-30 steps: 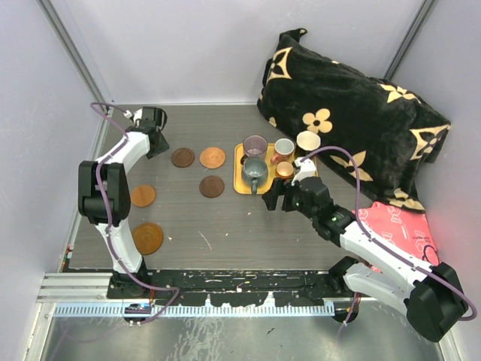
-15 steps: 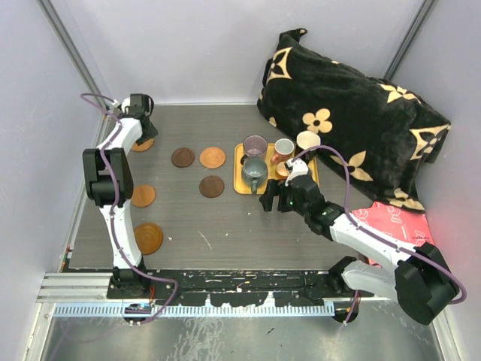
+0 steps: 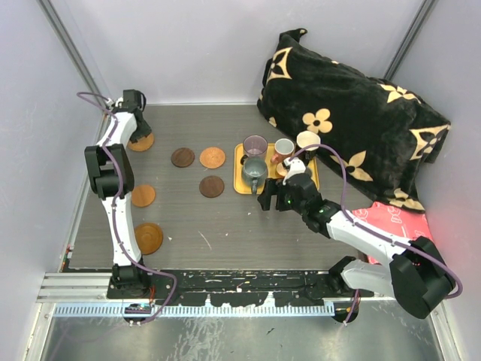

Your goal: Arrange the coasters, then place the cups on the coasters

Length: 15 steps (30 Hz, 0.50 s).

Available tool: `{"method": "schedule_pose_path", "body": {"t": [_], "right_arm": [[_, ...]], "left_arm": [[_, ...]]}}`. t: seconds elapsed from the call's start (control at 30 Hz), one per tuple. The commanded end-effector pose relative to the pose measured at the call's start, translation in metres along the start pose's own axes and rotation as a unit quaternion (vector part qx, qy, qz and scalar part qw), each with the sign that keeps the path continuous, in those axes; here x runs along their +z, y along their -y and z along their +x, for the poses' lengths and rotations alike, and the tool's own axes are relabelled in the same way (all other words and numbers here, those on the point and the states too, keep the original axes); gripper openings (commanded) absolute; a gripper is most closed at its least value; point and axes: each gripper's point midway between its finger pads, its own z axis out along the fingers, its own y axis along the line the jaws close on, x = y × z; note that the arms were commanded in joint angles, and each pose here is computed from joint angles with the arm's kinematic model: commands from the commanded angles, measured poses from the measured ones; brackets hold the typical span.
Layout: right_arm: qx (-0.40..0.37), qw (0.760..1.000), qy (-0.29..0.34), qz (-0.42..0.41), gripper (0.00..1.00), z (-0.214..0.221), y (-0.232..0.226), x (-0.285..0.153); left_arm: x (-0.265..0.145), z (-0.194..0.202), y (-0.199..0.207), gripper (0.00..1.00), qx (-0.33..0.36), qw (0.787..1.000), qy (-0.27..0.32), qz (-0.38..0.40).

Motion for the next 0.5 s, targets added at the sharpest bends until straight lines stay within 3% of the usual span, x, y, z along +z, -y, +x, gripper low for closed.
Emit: {"method": "schedule_pose_path", "body": {"t": [0.0, 0.47], "right_arm": [[0.0, 0.998, 0.048, -0.033, 0.93, -0.034, -0.022, -0.002], [-0.003, 0.997, 0.068, -0.038, 0.93, -0.042, -0.023, -0.017]], "left_arm": [[-0.004, 0.004, -0.008, 0.42, 0.008, 1.0, -0.02, -0.008], [-0.005, 0.03, -0.022, 0.42, 0.029, 0.996, -0.076, -0.035]]}}
